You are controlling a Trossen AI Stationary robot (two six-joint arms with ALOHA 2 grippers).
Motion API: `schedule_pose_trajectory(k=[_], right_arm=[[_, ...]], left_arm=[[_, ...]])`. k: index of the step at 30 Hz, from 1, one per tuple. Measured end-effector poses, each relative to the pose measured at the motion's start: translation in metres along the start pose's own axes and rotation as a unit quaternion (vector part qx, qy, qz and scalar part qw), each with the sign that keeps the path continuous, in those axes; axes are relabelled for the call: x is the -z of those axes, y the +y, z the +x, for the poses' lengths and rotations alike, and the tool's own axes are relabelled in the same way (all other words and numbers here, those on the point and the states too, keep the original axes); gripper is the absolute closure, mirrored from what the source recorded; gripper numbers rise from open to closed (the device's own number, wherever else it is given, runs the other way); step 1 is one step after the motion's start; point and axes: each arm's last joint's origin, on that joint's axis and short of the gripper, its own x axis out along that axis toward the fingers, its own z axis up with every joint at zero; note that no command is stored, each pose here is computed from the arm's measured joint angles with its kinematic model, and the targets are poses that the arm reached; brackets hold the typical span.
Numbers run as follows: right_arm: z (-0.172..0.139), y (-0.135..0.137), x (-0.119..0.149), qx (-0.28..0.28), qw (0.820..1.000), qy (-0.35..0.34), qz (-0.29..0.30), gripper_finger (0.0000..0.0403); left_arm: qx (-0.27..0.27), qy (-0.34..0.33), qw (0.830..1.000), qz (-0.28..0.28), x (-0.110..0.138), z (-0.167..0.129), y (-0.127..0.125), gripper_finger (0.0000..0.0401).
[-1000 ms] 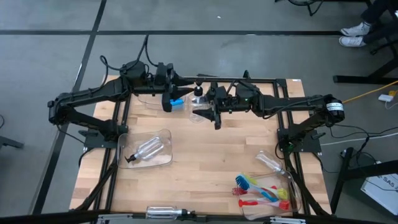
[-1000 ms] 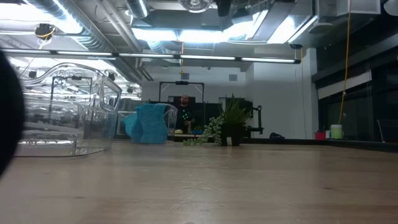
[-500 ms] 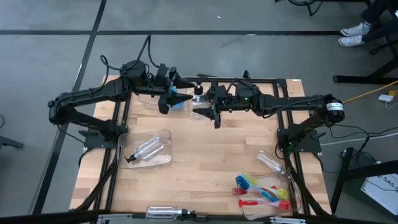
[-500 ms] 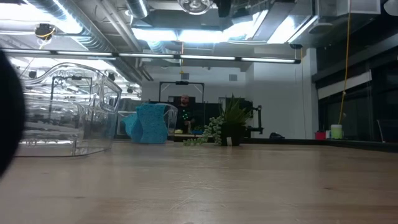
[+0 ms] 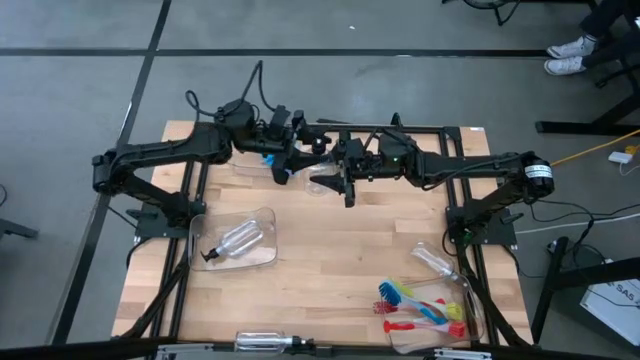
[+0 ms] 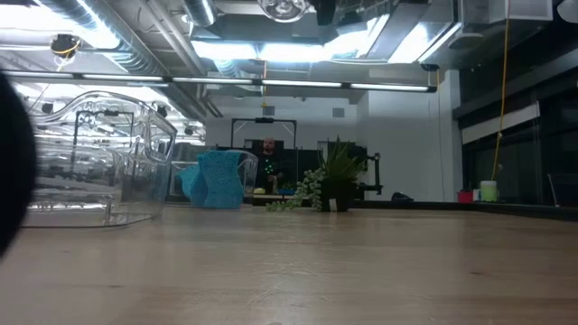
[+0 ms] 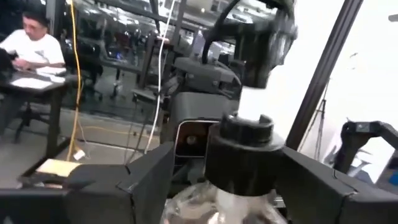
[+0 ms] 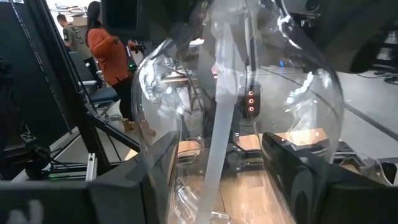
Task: Pick & Place Kitchen Sink Supplies
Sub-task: Put the transparent soap dispenser into the middle transparent bin
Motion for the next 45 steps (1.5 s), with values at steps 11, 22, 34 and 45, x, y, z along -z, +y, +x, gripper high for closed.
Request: schedule_pose_trajectory(k=[11, 22, 34, 45], right_arm=[[0.000, -0.001, 0.002, 0.005, 1.000, 0.013, 0.003, 0.0178], [0.000, -0.001, 0.002, 0.005, 1.000, 0.013, 0.005, 0.0178], [0.000, -0.001, 0.002, 0.005, 1.000, 0.011, 0.002, 0.0144], [0.000, -0.004, 0.002, 0.059, 0.998, 0.007, 0.001, 0.0103]], left_arm=[[-0.013, -0.026, 0.999, 0.029, -0.006, -0.002, 0.002, 0.0245], [-0.014, -0.022, 0.999, 0.025, -0.005, -0.002, 0.003, 0.0270], [-0.028, -0.027, 0.999, 0.035, -0.007, -0.004, 0.002, 0.0270], [-0.088, -0.022, 0.994, 0.055, -0.010, -0.013, 0.001, 0.0271]])
